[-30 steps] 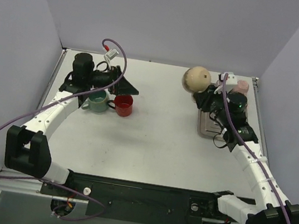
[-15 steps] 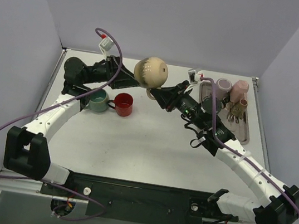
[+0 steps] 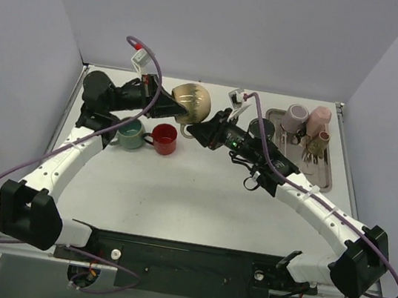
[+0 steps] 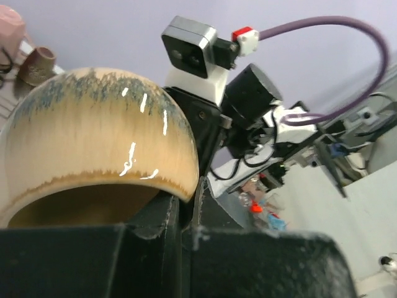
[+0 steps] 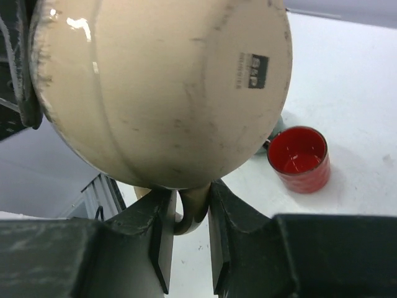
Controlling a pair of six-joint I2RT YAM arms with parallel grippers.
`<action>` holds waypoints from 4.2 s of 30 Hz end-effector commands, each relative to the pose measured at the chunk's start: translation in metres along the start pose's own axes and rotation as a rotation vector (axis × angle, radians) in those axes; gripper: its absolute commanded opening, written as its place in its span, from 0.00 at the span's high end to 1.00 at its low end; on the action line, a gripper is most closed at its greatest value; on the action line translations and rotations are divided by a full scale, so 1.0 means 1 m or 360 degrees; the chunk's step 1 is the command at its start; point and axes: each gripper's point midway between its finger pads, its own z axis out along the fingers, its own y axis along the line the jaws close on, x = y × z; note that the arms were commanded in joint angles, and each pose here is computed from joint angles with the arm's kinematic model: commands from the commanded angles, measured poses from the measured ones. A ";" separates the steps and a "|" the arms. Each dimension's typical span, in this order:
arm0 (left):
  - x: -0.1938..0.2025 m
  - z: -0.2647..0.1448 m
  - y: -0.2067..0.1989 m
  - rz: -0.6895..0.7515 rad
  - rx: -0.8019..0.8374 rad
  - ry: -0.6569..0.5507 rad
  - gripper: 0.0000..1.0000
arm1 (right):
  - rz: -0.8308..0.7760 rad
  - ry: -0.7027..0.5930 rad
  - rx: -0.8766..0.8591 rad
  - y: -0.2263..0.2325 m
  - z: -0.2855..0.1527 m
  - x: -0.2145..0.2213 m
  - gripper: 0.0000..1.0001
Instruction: Turn the mug right side up
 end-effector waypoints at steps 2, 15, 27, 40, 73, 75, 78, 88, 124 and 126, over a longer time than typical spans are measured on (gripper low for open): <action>0.028 -0.037 0.072 0.0188 -0.0742 0.0266 1.00 | -0.0472 0.0062 0.0033 -0.001 -0.018 -0.029 0.54; 0.127 -0.221 0.140 0.0561 -0.1681 0.1462 1.00 | -0.0723 0.0629 0.1716 -0.294 -0.201 -0.055 0.08; 0.171 -0.284 0.216 0.0193 -0.1770 0.1741 1.00 | -0.0437 0.0918 0.1804 -0.428 -0.278 -0.019 0.15; 0.172 -0.272 0.206 0.0122 -0.1607 0.1693 0.30 | -0.0170 0.1181 0.1777 -0.482 -0.305 0.031 0.30; 0.034 -0.082 0.024 0.0158 -0.0516 0.0370 0.15 | -0.0414 -0.0088 0.1095 -0.214 -0.143 -0.093 1.00; 0.017 -0.069 0.017 0.0093 -0.0404 0.0241 0.14 | -0.0417 -0.0218 0.0827 -0.159 -0.115 -0.098 1.00; -0.005 -0.053 -0.007 0.0296 -0.0194 0.0095 0.14 | -0.0389 -0.0397 0.0378 -0.065 -0.076 -0.101 1.00; -0.001 -0.017 -0.044 0.0275 -0.0018 0.0111 0.13 | -0.0207 -0.0395 -0.0288 0.071 -0.016 -0.080 1.00; 0.199 -0.214 0.218 0.0510 -0.1729 0.1870 1.00 | -0.0523 0.1023 0.1684 -0.396 -0.228 -0.020 0.17; 0.205 -0.218 0.224 0.0493 -0.1722 0.1910 1.00 | -0.0517 0.1072 0.1680 -0.414 -0.231 -0.015 0.19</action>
